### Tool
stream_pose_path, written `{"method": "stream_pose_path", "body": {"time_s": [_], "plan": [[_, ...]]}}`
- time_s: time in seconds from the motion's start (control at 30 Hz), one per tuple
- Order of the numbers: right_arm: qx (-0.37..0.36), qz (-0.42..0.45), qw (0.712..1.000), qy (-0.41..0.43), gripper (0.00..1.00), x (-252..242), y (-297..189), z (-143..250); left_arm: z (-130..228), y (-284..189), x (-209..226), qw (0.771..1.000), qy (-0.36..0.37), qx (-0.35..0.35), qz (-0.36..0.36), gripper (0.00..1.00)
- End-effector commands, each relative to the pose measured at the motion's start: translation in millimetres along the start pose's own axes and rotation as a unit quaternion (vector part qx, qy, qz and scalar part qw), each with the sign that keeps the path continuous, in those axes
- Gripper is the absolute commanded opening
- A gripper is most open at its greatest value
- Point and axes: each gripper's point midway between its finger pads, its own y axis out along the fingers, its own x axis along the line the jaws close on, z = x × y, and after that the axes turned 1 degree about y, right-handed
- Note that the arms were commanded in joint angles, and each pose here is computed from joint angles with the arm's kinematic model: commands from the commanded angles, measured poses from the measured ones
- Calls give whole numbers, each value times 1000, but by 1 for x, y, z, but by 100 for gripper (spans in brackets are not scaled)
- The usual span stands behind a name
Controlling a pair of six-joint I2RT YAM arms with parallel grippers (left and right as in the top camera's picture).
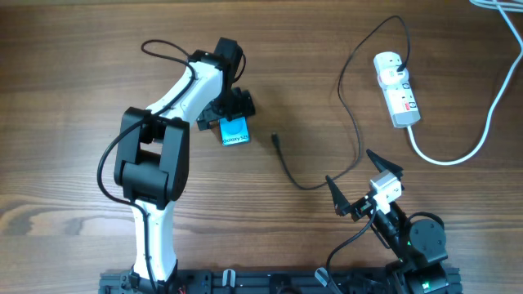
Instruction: Plug charger to phone and switch on socket
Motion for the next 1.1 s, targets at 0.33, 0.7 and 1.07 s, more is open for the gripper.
{"method": "stream_pose_path", "body": {"time_s": [0.33, 0.7, 1.07], "plan": [[-1, 4, 1000, -4, 100, -1, 0, 0, 10, 21, 5, 1000, 16, 10, -15, 87], [-1, 4, 1000, -4, 100, -1, 0, 0, 16, 21, 1, 999, 24, 16, -18, 83], [-1, 4, 1000, -4, 100, -1, 0, 0, 17, 21, 0, 999, 26, 15, -18, 65]]}}
